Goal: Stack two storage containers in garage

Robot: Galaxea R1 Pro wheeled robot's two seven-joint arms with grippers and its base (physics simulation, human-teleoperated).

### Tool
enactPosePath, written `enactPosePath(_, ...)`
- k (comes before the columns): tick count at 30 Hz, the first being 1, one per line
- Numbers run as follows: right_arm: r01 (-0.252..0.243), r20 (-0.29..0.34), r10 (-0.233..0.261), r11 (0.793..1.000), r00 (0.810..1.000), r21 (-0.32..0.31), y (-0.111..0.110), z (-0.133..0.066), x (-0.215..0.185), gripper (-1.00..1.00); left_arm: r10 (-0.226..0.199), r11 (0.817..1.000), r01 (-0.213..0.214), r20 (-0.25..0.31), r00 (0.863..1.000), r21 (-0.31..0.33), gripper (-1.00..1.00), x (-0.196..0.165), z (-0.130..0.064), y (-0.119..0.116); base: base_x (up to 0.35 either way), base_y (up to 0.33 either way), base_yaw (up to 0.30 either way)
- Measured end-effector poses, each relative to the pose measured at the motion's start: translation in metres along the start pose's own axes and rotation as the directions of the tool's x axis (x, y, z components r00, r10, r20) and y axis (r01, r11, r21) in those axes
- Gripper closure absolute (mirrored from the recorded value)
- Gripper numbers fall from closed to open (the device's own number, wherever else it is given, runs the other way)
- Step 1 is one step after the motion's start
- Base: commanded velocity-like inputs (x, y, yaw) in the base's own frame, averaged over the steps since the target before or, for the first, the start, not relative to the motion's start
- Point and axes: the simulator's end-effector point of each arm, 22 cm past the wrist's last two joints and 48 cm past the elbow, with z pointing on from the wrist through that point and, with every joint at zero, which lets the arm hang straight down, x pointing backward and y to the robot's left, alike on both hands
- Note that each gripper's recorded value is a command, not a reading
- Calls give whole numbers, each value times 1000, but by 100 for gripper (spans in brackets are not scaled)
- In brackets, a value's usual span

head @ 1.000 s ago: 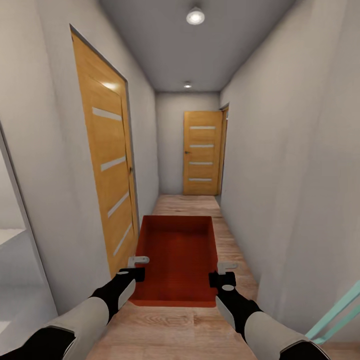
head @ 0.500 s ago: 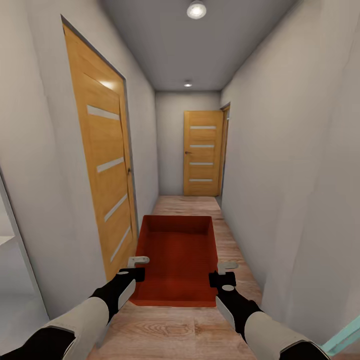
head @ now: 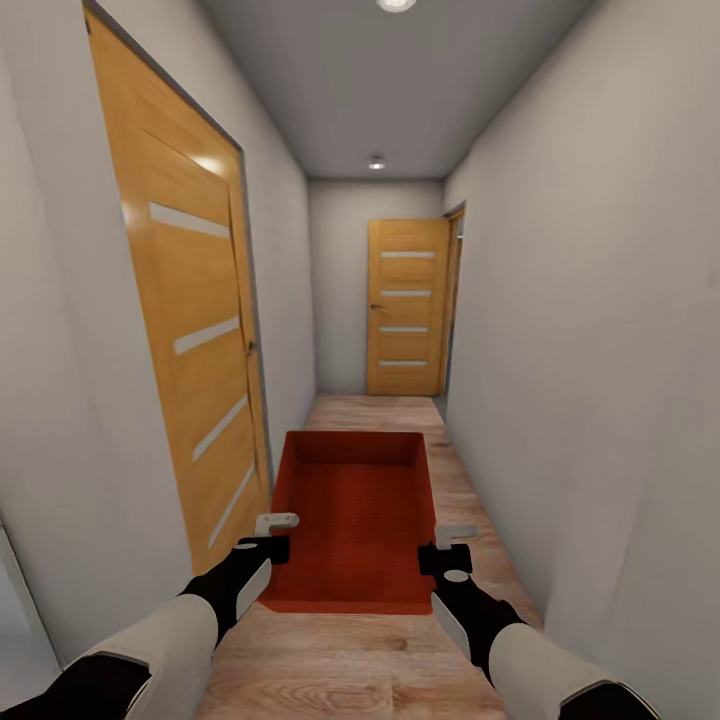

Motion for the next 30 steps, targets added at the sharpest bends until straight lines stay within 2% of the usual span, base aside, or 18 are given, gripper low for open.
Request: enactPosePath(30,2,-2,-2,1000,1000,0,0,0,1,100,-2,1000,2,-2,1000,0,100,1,0,0,323,0,0)
